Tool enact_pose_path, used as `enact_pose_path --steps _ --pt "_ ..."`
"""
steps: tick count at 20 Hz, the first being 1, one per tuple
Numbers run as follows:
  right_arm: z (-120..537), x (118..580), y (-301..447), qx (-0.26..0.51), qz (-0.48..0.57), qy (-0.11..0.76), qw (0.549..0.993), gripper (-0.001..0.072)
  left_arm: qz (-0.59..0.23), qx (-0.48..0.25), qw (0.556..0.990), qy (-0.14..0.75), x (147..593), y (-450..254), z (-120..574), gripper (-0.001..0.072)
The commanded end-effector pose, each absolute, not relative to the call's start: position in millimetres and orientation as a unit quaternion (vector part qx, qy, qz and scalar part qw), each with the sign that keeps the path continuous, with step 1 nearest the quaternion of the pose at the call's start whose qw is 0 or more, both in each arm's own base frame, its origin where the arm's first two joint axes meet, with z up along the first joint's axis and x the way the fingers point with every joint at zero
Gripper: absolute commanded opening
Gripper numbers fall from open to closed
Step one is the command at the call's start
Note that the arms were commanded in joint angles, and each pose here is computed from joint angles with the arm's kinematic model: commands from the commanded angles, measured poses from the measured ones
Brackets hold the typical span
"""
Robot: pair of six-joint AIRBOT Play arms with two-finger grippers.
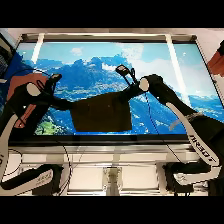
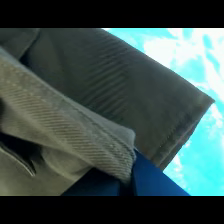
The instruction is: Fold the clothes and pants, and hang the long-sleeved shirts on hangers.
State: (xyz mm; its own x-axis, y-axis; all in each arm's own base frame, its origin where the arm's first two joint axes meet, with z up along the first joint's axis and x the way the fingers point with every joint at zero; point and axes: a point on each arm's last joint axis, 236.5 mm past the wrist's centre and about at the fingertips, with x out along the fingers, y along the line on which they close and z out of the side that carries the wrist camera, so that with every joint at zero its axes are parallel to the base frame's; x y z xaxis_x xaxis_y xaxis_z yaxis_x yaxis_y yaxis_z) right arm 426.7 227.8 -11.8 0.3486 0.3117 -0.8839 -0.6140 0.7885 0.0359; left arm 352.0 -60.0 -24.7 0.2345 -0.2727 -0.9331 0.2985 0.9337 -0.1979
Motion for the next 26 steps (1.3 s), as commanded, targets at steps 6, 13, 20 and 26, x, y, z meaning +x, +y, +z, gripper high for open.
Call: enact_pose_path --steps 6,13,20,26 --pt "-15 439 212 -0.143 0.262 0.495 0.816 0.0229 -0.225 0.047 0.796 0.561 377 -102 -51 0.0035" --pt "9 416 184 -0.126 0.28 0.562 0.768 0.0641 -0.225 0.055 0.821 0.521 381 -104 -16 0.0525" --pt "-3 371 166 0.083 0.322 0.642 0.69 0.0694 -0.191 0.063 0.867 0.455 368 -68 63 0.0644" --pt "-86 346 177 0.148 0.309 0.717 0.607 0.0694 -0.168 0.026 0.838 0.518 322 -35 66 0.0643"
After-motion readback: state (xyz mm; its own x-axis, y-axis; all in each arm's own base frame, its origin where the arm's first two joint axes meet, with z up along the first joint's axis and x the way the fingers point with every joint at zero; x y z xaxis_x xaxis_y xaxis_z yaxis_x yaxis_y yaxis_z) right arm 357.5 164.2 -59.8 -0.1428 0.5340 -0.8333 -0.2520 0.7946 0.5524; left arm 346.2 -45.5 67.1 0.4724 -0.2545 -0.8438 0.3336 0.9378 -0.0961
